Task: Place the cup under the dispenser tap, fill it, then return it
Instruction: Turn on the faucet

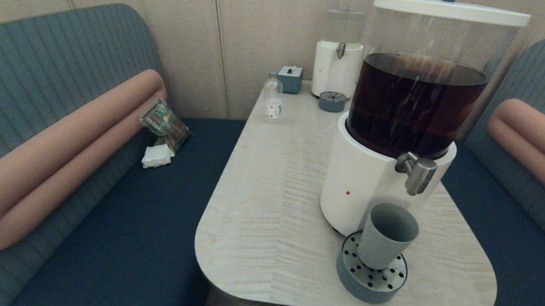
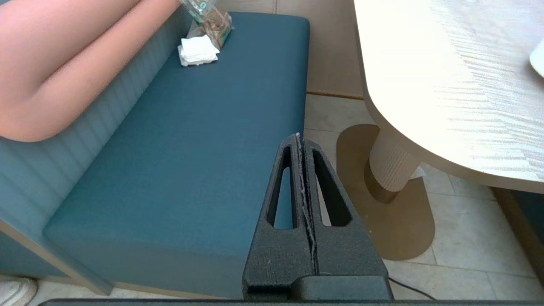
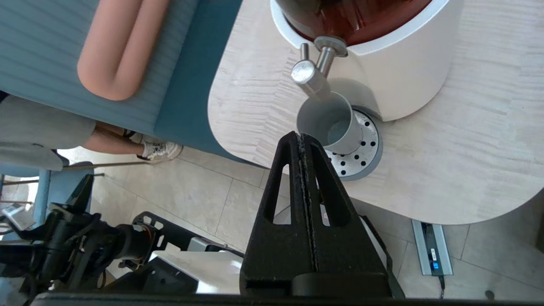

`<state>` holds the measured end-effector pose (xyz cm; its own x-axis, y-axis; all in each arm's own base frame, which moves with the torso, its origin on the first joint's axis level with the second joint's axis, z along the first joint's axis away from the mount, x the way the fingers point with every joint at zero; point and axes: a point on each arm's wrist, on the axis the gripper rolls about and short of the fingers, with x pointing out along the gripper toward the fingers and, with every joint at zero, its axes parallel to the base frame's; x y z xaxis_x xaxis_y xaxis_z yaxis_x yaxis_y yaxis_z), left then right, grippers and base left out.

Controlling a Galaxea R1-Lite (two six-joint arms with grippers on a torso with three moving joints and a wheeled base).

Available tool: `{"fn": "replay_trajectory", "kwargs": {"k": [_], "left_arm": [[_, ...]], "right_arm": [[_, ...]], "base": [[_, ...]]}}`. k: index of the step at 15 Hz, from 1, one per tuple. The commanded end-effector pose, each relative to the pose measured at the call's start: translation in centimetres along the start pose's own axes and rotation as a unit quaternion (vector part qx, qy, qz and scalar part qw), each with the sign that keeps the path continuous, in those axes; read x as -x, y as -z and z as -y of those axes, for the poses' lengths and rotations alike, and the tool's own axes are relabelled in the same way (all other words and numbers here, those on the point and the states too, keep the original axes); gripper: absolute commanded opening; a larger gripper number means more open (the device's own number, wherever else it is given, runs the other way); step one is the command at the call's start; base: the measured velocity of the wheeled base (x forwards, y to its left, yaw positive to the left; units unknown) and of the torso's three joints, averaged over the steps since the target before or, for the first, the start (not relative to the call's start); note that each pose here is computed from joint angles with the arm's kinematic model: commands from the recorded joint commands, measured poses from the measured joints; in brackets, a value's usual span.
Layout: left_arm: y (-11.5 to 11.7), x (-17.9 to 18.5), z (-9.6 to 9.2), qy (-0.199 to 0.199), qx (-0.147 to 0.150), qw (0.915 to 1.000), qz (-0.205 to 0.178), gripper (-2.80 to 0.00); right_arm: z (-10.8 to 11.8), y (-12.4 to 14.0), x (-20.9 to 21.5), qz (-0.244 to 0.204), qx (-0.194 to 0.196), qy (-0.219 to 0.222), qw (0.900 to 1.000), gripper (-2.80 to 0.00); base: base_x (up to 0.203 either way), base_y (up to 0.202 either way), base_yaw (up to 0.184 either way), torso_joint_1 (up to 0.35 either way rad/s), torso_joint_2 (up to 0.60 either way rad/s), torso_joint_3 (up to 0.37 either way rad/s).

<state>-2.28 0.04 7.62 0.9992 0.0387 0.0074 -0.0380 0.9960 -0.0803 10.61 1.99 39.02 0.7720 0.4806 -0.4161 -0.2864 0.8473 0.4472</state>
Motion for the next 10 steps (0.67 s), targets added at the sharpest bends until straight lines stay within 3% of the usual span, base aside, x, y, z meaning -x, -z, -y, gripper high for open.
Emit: {"fn": "replay_trajectory", "kwargs": {"k": [1, 2, 5, 8, 10], "left_arm": [[0.0, 0.0, 0.0, -0.001, 0.001, 1.0000, -0.001, -2.80], [0.0, 0.0, 0.0, -0.001, 0.001, 1.0000, -0.001, -2.80], [0.0, 0.0, 0.0, -0.001, 0.001, 1.0000, -0.001, -2.80], [0.0, 0.0, 0.0, -0.001, 0.001, 1.0000, -0.001, -2.80], [0.0, 0.0, 0.0, -0.001, 0.001, 1.0000, -0.001, -2.80]], "right_arm": [[0.4, 0.0, -0.8, -0.013, -0.003, 0.007, 1.000, -2.80], [0.7, 0.4, -0.9, -0.017, 0.010, 0.013, 1.000, -2.80], [1.1, 1.7, -0.8, -0.011, 0.112, 0.020, 0.993, -2.80], [1.8, 1.2, -2.9, -0.037, 0.112, 0.023, 0.993, -2.80], [2.3, 0.9, -4.4, -0.057, 0.145, 0.018, 0.988, -2.80]], "base": [[0.000, 0.000, 0.000, 0.000, 0.00, 0.000], [0.000, 0.000, 0.000, 0.000, 0.00, 0.000], [0.000, 0.000, 0.000, 0.000, 0.00, 0.000], [0.000, 0.000, 0.000, 0.000, 0.00, 0.000], [0.000, 0.000, 0.000, 0.000, 0.00, 0.000]]}}
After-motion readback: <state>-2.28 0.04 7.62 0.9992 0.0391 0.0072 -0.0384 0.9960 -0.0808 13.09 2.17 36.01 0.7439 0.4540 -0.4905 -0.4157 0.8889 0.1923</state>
